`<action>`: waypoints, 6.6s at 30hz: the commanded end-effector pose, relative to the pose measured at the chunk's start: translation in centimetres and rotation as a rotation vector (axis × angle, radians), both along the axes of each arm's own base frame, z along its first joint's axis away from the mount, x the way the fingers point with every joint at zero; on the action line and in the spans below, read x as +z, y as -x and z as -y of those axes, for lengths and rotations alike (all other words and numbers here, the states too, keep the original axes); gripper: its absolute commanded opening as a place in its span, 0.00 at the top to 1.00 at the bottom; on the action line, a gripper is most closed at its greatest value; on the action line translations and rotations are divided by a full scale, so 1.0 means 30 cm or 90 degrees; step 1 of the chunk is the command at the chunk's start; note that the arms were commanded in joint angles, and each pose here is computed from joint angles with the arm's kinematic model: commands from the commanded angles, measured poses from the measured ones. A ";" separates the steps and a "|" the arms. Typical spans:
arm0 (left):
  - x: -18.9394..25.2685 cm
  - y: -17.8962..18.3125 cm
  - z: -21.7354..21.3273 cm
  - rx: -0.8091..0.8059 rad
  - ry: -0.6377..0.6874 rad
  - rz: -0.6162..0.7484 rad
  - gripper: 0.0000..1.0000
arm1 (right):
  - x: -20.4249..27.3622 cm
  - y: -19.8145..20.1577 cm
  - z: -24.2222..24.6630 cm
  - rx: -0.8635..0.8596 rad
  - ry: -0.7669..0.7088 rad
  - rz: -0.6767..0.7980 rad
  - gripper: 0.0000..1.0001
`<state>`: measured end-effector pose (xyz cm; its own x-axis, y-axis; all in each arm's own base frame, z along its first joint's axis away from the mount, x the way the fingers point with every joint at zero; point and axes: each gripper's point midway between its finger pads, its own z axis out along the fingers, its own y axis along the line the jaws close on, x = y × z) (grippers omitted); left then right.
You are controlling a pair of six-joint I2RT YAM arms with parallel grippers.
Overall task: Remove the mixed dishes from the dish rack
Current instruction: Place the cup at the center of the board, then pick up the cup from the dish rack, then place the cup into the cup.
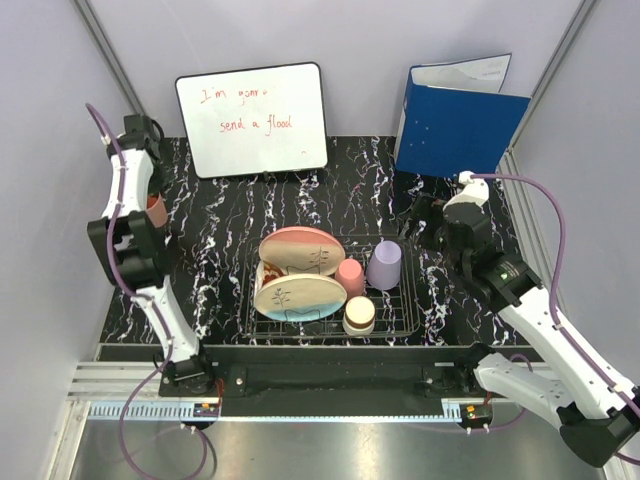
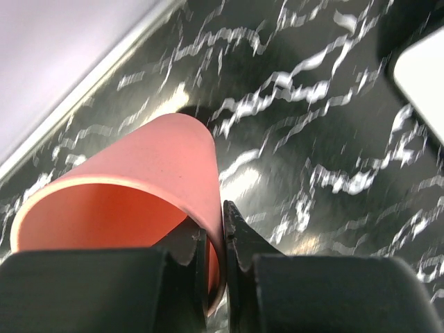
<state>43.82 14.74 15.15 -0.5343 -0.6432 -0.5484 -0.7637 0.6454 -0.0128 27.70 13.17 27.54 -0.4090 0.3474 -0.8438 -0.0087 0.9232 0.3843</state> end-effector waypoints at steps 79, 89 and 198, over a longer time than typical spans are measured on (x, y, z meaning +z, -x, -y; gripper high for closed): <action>0.555 0.473 0.815 -0.401 0.044 0.377 0.13 | -0.319 -0.001 -0.112 0.054 0.153 -0.150 0.83; 0.654 0.467 0.939 -0.506 0.121 0.476 0.13 | 0.169 0.091 -0.174 0.169 -0.021 0.034 1.00; 0.500 -0.090 0.053 -0.064 0.022 0.218 0.08 | -0.093 -0.005 -0.070 0.049 -0.025 -0.053 0.04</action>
<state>46.37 13.06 22.29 -0.5268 -0.6354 -0.5645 -0.6787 0.7143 -0.1706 27.57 14.93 23.83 -0.5263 0.3380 -0.7803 -0.0191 0.9127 0.4082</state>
